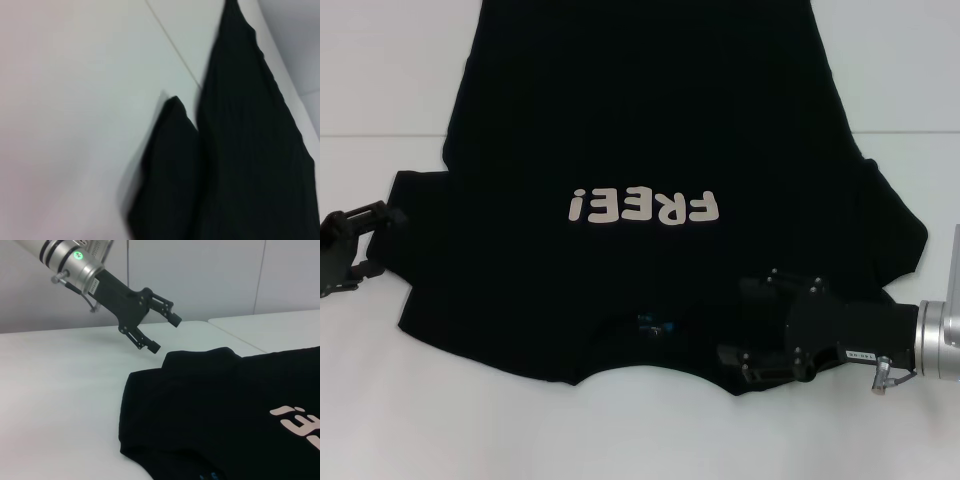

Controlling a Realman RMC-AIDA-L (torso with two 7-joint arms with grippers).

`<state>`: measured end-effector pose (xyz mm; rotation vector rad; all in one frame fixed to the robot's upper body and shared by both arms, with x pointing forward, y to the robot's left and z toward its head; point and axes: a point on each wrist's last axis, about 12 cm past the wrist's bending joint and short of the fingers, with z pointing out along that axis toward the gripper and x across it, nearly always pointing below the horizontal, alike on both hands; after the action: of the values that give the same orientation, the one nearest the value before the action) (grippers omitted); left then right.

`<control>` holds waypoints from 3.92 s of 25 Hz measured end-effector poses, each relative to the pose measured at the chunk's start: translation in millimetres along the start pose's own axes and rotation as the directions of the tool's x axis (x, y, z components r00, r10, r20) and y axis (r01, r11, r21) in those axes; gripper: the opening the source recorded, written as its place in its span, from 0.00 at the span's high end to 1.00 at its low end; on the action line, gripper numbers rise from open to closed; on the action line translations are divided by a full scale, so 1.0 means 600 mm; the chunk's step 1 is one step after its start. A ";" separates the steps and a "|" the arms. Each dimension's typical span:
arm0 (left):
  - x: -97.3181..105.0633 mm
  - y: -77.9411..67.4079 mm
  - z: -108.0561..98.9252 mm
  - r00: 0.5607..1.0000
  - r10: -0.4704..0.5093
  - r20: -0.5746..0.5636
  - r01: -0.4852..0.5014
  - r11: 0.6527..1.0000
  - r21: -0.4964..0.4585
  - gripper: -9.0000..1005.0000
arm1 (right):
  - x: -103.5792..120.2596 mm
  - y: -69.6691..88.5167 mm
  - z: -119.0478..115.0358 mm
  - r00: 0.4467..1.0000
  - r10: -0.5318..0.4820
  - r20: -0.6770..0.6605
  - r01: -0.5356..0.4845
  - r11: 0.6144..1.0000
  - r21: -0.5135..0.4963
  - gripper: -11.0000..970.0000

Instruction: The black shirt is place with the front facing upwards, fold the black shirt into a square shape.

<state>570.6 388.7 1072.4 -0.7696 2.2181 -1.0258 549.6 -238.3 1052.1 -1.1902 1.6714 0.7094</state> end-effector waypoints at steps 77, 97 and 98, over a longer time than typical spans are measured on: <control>0.009 -0.007 0.063 0.989 0.035 0.141 -0.023 0.996 -0.089 0.16 | 0.003 -0.001 -0.001 1.000 0.006 -0.002 -0.006 1.000 0.018 0.03; 0.013 -0.009 0.074 0.978 0.158 0.138 -0.139 0.981 -0.135 0.51 | 0.003 -0.003 -0.004 1.000 0.009 0.001 -0.009 1.000 0.024 0.03; 0.014 -0.009 0.074 0.978 0.160 0.137 -0.141 0.981 -0.136 0.53 | 0.003 -0.003 -0.005 1.000 0.009 0.001 -0.009 1.000 0.024 0.03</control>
<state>597.4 359.0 1050.8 -0.6947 2.1903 -0.7382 550.1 -241.8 1051.8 -1.1664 1.6812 0.6936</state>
